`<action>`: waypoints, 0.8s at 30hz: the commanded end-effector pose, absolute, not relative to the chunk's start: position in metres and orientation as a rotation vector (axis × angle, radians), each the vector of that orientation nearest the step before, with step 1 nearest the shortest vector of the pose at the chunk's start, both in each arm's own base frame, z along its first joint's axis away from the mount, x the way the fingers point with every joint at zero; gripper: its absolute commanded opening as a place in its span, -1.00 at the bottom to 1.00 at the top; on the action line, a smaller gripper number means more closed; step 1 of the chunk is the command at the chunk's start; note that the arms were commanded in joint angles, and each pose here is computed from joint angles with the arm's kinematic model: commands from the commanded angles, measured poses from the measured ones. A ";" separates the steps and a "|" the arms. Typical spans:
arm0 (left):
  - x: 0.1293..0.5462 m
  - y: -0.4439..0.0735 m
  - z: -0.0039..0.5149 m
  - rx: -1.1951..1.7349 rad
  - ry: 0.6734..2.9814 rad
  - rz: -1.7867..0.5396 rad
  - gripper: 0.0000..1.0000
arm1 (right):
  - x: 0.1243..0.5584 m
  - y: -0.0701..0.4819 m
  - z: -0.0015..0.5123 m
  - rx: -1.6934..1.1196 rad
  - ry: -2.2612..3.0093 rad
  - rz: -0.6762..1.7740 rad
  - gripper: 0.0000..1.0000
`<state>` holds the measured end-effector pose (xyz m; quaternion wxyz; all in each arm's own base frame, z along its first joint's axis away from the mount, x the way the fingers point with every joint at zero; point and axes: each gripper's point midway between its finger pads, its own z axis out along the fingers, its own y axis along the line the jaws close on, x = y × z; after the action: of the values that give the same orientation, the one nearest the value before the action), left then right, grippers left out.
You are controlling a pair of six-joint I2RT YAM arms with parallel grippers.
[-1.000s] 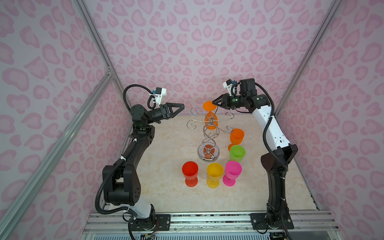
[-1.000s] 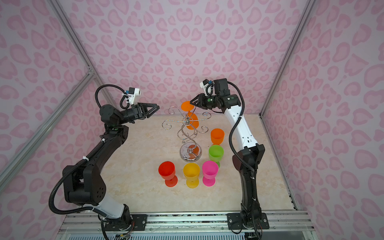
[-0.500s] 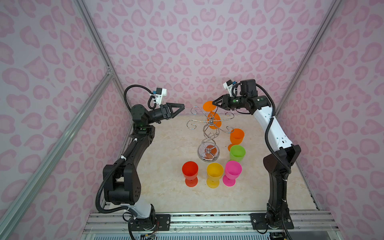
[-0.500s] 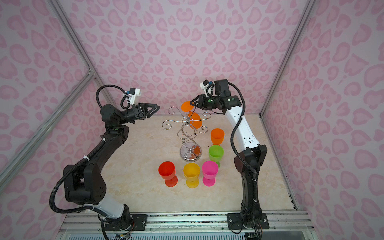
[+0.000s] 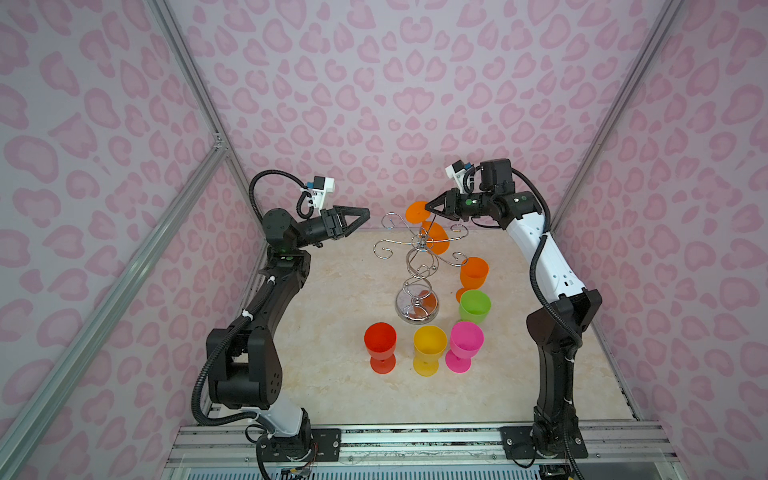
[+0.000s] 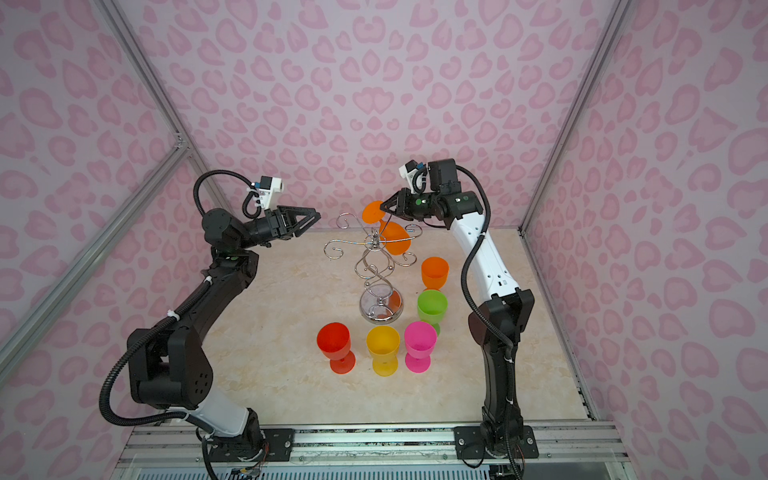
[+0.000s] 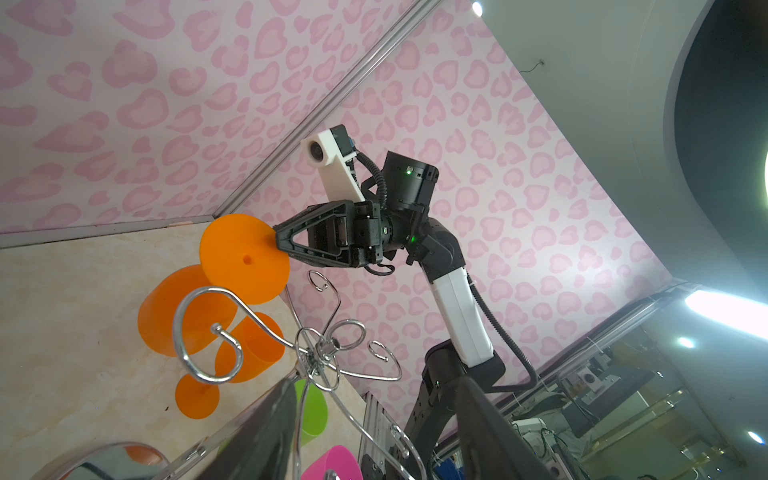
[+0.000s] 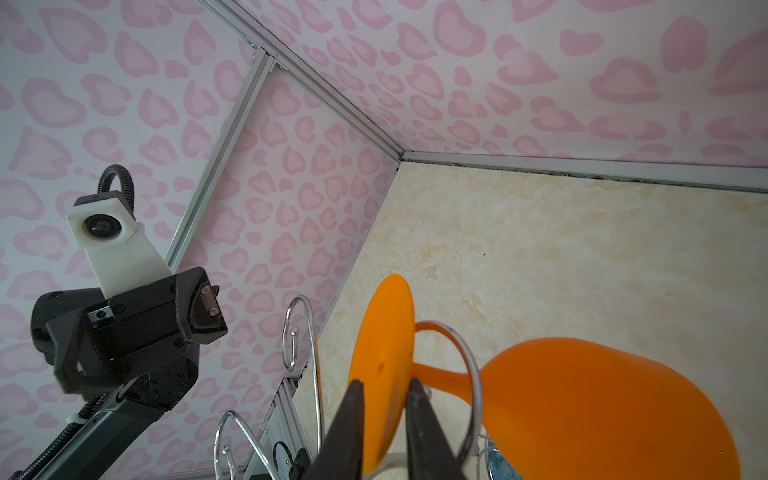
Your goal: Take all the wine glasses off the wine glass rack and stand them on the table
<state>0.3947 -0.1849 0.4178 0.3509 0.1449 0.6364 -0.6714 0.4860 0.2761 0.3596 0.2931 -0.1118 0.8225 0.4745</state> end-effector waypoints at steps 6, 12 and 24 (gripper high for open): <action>0.396 -0.185 0.416 0.392 1.635 -1.724 0.26 | 0.489 0.276 0.349 -0.304 2.212 1.242 -0.81; 0.397 -0.185 0.414 0.389 1.638 -1.726 0.25 | 0.490 0.275 0.346 -0.298 2.218 1.236 -0.92; 0.397 -0.185 0.412 0.390 1.645 -1.731 0.24 | 0.493 0.273 0.355 -0.265 2.183 1.266 -1.00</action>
<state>0.3977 -0.1852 0.4128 0.3459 0.1404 0.6393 -0.6723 0.4885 0.2749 0.3538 0.2907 -0.1070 0.8244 0.4737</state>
